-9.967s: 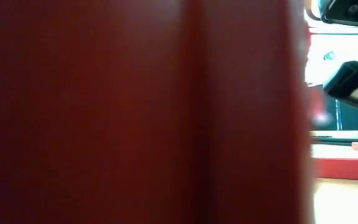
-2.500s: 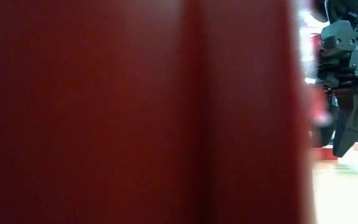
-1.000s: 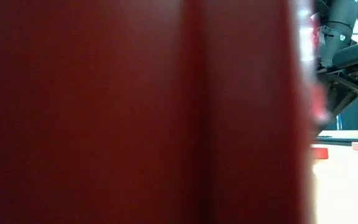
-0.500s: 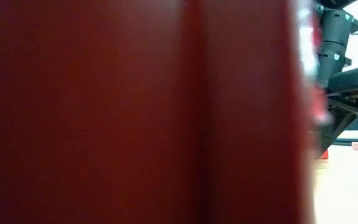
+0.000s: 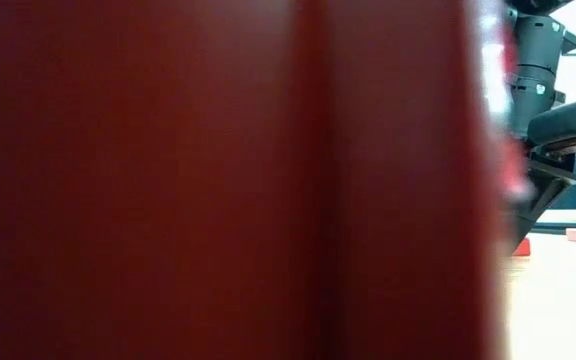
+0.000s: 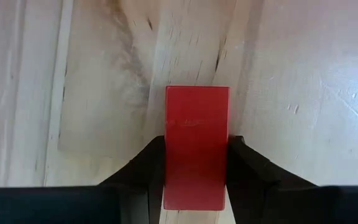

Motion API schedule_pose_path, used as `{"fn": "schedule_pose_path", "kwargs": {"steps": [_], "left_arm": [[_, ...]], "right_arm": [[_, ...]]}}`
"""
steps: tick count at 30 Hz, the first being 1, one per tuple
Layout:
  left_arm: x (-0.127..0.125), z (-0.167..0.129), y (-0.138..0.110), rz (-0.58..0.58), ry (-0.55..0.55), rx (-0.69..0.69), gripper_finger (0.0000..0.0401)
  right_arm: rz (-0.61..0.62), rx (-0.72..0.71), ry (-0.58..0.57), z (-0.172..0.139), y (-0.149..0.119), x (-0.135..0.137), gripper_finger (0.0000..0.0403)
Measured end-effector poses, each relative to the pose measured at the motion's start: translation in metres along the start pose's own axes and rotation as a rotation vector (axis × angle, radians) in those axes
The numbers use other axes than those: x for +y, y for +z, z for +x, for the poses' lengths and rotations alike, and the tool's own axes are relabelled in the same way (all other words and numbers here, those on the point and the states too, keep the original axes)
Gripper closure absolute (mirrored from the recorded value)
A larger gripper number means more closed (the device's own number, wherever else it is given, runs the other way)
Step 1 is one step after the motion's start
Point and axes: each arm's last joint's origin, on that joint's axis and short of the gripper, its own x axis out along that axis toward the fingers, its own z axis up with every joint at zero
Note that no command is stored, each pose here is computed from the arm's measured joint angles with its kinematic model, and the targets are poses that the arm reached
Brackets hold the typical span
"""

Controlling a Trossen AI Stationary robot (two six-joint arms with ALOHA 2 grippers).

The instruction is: Sort blocks

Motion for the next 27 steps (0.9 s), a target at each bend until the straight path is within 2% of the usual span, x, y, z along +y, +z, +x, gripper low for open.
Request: {"fn": "schedule_pose_path", "kwargs": {"steps": [10,19,27], "left_arm": [[0.0,0.0,0.0,-0.002,0.0,0.0,0.009],[0.0,0.0,0.0,-0.002,0.0,0.0,0.009],[-0.005,0.002,-0.002,0.053,-0.053,0.022,0.009]], "right_arm": [[0.082,-0.033,0.01,-0.011,0.0,0.0,0.0291],[0.155,-0.108,0.035,-0.048,-0.004,0.001,0.0291],[0.188,-0.318,0.074,-0.094,-0.005,0.0,0.0291]]}}
